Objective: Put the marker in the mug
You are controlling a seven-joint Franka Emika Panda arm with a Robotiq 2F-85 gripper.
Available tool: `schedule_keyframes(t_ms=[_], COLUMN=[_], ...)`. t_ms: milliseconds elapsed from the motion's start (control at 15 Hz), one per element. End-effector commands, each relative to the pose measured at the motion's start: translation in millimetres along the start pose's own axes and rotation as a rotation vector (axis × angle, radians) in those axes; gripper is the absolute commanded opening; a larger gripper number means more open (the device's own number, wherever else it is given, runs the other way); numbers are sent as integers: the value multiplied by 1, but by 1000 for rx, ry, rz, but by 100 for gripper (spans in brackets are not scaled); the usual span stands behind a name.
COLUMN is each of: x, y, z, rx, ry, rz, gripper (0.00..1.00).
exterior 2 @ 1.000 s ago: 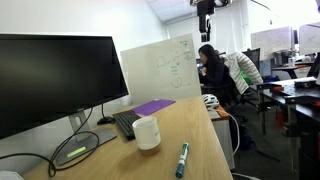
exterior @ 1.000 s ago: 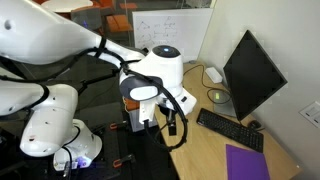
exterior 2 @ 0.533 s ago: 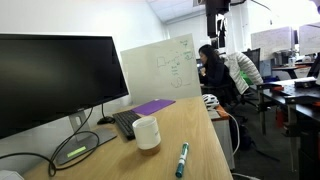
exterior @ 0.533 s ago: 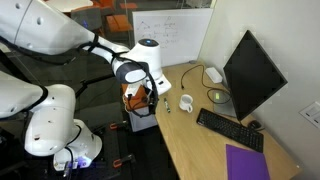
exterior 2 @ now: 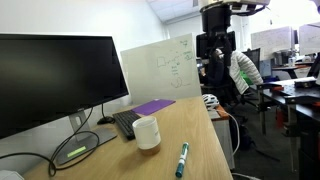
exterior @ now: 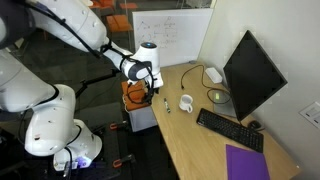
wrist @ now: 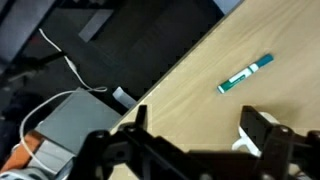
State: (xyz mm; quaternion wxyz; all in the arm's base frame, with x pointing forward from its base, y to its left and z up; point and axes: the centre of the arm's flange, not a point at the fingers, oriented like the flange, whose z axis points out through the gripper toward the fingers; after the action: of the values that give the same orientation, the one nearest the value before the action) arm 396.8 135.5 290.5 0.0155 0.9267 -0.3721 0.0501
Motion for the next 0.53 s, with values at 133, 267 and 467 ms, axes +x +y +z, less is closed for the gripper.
schedule_keyframes(t_ms=[133,267,467], x=[30,43,40], y=[-25,-36,-42], z=[26,41,43], rx=[0,-5,-6], ry=[-57,-78,-82], rz=[78,90,87], gripper=[100,100,100])
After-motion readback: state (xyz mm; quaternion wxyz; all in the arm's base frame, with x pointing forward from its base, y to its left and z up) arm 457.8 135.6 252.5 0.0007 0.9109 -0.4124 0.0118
